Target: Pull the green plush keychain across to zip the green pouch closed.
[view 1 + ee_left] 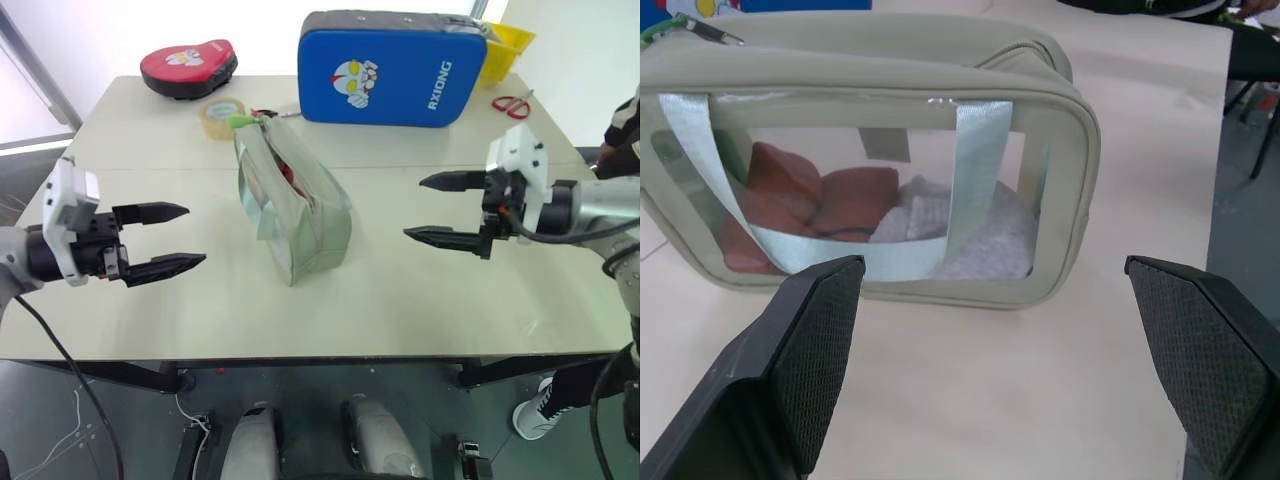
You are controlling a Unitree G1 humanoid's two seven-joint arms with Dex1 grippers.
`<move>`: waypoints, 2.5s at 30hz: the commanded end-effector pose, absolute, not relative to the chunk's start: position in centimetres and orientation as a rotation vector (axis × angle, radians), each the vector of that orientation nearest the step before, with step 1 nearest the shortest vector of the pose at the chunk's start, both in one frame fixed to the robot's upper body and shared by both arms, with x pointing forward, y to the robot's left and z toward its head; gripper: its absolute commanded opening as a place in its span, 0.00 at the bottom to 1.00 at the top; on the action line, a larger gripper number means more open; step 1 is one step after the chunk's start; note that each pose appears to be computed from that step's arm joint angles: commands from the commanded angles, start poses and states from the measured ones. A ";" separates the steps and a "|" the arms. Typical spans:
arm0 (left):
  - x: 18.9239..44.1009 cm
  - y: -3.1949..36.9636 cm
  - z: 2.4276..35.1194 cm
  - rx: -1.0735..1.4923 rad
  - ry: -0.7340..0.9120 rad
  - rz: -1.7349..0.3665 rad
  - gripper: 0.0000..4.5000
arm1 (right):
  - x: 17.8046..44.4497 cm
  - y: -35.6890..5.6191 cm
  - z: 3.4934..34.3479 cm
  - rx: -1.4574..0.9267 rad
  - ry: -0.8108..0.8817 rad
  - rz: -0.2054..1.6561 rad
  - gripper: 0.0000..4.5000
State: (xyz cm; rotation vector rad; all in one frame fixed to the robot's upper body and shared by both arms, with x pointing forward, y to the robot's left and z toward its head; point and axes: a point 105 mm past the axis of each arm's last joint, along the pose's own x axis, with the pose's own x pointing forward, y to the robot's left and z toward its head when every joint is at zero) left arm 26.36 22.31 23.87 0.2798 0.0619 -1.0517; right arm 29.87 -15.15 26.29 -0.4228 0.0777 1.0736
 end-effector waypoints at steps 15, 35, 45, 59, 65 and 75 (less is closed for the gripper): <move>26.9 23.2 28.4 0.192 -0.160 -1.078 0.99 | 34.0 0.4 31.4 -0.216 0.284 1.127 1.00; 26.2 24.1 29.3 0.150 -0.229 -1.000 1.00 | 35.7 6.6 28.4 -0.284 0.403 1.092 0.36; 26.4 23.8 28.9 0.163 -0.216 -1.000 1.00 | 36.0 2.2 31.5 -0.414 0.278 1.110 0.01; 27.1 23.5 28.7 0.168 -0.221 -1.011 1.00 | 33.3 -3.5 31.9 -1.002 -0.015 1.312 0.01; 27.1 23.5 28.7 0.178 -0.214 -1.007 1.00 | 33.4 -4.2 30.6 -1.094 -0.007 1.312 0.01; 27.0 23.3 28.4 0.176 -0.202 -1.013 1.00 | 31.9 -4.4 29.0 -1.101 -0.008 1.353 0.01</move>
